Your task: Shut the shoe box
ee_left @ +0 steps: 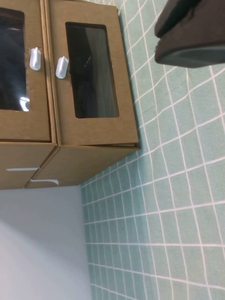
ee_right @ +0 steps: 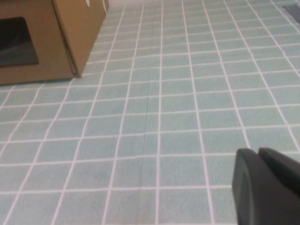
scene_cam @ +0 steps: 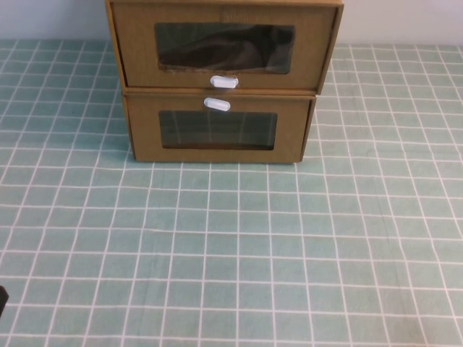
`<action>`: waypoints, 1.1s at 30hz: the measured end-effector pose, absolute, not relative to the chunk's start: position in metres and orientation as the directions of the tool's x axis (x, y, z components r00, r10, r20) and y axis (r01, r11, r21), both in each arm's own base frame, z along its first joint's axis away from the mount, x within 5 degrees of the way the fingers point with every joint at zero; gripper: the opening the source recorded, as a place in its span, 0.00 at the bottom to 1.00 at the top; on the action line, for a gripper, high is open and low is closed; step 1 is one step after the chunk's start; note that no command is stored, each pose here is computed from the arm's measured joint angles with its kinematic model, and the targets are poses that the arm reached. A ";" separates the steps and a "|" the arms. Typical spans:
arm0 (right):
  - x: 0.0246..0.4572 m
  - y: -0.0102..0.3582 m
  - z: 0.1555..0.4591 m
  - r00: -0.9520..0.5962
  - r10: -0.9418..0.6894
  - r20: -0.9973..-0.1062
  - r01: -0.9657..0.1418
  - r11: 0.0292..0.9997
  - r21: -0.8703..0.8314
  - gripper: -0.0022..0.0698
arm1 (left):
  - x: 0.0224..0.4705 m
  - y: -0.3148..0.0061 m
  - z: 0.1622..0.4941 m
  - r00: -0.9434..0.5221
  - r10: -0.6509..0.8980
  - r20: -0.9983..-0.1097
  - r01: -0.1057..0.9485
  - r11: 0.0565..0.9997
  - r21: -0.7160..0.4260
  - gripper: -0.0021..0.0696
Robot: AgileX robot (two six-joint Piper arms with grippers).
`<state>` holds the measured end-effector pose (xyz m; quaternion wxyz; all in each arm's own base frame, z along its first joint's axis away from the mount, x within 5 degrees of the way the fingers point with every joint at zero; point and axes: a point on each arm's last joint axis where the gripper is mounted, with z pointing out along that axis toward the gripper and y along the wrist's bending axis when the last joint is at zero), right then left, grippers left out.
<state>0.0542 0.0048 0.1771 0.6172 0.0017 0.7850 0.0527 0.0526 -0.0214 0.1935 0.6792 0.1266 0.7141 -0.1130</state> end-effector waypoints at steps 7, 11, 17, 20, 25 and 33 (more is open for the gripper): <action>0.053 0.005 0.174 -0.276 0.063 -0.959 -0.059 0.995 0.083 0.01 | 0.053 -0.021 0.193 -0.045 0.027 -0.999 0.334 0.942 0.011 0.02; 0.053 0.005 0.174 -0.276 0.063 -0.959 -0.059 0.995 0.083 0.01 | 0.053 -0.021 0.193 -0.045 0.027 -0.999 0.334 0.942 0.011 0.02; 0.053 0.005 0.174 -0.277 0.061 -0.959 -0.059 0.995 0.080 0.01 | 0.053 -0.021 0.193 -0.045 0.027 -0.999 0.334 0.942 0.011 0.02; 0.053 0.005 0.174 -0.277 0.061 -0.959 -0.059 0.995 0.080 0.01 | 0.053 -0.021 0.193 -0.045 0.027 -0.999 0.334 0.942 0.011 0.02; 0.053 0.005 0.174 -0.277 0.063 -0.959 -0.059 0.995 0.082 0.01 | 0.053 -0.021 0.193 -0.045 0.029 -0.999 0.334 0.942 0.013 0.02; 0.053 0.005 0.174 -0.277 0.063 -0.959 -0.059 0.995 0.082 0.01 | 0.055 -0.012 0.201 0.056 0.097 -0.994 0.199 0.974 0.106 0.02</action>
